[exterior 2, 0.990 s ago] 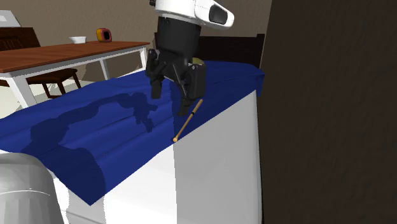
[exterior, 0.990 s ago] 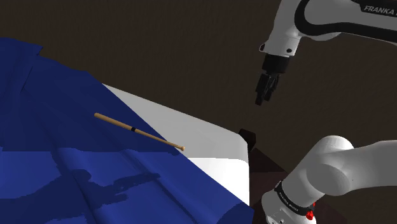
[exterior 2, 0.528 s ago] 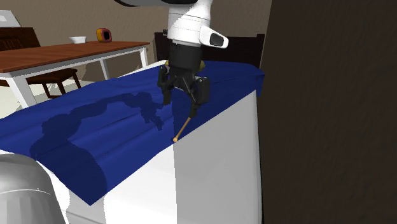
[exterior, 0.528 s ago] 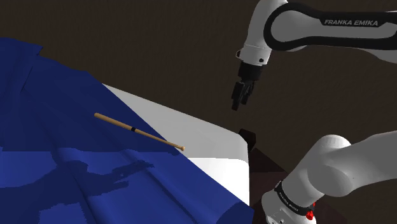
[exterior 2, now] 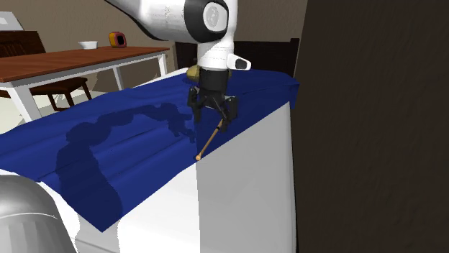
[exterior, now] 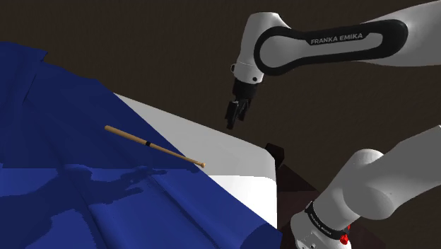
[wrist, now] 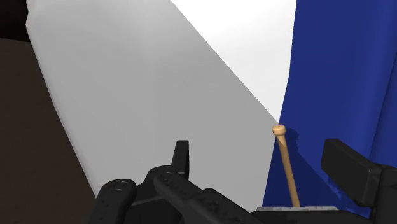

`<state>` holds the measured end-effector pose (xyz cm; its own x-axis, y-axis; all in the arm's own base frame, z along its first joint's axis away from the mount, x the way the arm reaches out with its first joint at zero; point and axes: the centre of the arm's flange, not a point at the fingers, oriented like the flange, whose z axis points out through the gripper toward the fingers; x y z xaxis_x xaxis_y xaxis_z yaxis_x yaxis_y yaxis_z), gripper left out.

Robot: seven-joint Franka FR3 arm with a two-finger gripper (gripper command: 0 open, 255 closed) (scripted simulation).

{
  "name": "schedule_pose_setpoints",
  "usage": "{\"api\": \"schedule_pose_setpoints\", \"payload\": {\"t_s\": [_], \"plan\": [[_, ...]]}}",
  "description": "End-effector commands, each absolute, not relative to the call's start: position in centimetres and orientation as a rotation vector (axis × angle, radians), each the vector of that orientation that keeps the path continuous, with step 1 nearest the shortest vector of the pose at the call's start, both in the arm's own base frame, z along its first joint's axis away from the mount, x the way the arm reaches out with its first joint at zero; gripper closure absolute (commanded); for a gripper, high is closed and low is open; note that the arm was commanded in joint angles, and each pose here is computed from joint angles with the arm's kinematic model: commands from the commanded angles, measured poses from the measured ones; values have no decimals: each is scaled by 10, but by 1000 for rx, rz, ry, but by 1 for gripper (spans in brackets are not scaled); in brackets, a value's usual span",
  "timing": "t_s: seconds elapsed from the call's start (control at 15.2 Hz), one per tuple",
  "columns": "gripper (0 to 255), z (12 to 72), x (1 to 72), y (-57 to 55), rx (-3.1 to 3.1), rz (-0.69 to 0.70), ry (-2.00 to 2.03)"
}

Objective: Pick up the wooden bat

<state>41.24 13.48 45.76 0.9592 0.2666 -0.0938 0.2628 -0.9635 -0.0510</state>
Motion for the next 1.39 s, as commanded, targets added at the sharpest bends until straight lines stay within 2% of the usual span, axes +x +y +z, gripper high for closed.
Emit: {"api": "schedule_pose_setpoints", "payload": {"t_s": [0.0,1.32], "plan": [[0,443,426,152,-3073,132,-456],[0,322,553,333,-3060,-76,-857]]}}
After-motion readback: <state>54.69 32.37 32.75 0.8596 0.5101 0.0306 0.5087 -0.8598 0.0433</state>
